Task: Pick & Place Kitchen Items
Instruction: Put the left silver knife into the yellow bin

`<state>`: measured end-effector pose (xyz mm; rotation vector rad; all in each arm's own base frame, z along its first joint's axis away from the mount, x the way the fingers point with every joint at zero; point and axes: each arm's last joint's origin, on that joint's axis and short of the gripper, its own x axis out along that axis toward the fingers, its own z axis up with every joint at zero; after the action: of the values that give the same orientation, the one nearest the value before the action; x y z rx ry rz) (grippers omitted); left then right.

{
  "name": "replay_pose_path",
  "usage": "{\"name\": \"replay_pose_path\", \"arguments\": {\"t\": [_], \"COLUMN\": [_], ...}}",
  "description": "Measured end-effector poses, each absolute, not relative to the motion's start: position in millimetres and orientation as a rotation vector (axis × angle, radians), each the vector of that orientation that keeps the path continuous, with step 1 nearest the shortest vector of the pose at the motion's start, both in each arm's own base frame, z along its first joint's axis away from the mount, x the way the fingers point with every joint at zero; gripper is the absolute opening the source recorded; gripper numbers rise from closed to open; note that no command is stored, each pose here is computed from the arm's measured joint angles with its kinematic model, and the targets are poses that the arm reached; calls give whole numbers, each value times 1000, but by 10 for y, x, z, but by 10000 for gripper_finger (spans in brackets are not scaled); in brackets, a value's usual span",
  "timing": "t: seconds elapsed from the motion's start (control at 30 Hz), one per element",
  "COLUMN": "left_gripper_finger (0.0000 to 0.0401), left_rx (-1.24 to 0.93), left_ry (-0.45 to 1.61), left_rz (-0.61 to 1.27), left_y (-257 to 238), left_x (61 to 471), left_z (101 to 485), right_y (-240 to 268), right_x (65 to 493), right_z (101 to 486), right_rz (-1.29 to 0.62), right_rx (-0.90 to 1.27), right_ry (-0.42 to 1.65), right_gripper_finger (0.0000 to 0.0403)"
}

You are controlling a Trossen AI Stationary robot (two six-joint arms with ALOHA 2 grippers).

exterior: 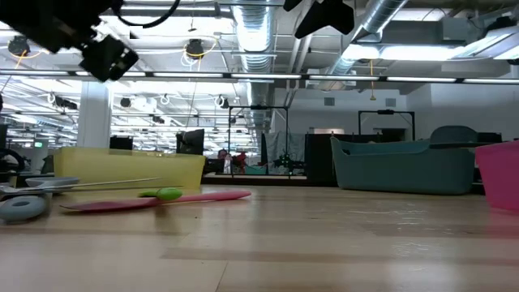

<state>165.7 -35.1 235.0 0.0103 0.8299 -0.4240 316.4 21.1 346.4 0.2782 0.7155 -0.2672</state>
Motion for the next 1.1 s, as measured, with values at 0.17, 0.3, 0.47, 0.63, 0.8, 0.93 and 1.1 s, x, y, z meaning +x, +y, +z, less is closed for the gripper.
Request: {"name": "replay_pose_path", "arguments": {"t": [0.17, 0.3, 0.47, 0.63, 0.8, 0.93, 1.1], "left_gripper_finger": [235, 235, 230, 226, 226, 226, 225], "left_rx": [-72, -185, -425, -518, -536, -500, -485], "left_ry": [859, 945, 1070, 1132, 1152, 1132, 975], "left_rz": [-465, -423, -231, -171, -166, -143, -117], "left_y": [-552, -689, -752, -819, -867, -899, -880], "left_x": [1691, 1688, 1711, 1718, 1702, 1686, 1780], "left_z": [2161, 2029, 1890, 1823, 1808, 1807, 1886], "right_y": [232, 233, 230, 230, 228, 228, 222], "right_x": [3162, 3161, 3161, 3160, 3160, 3154, 3145], "right_z": [3463, 3463, 3463, 3463, 3461, 3457, 3447], "right_rz": [-262, -261, -263, -262, -263, -264, -268], "right_rx": [278, 278, 278, 276, 275, 274, 271], "right_ry": [717, 717, 717, 718, 720, 727, 740], "right_gripper_finger": [291, 291, 291, 291, 291, 291, 291]}}
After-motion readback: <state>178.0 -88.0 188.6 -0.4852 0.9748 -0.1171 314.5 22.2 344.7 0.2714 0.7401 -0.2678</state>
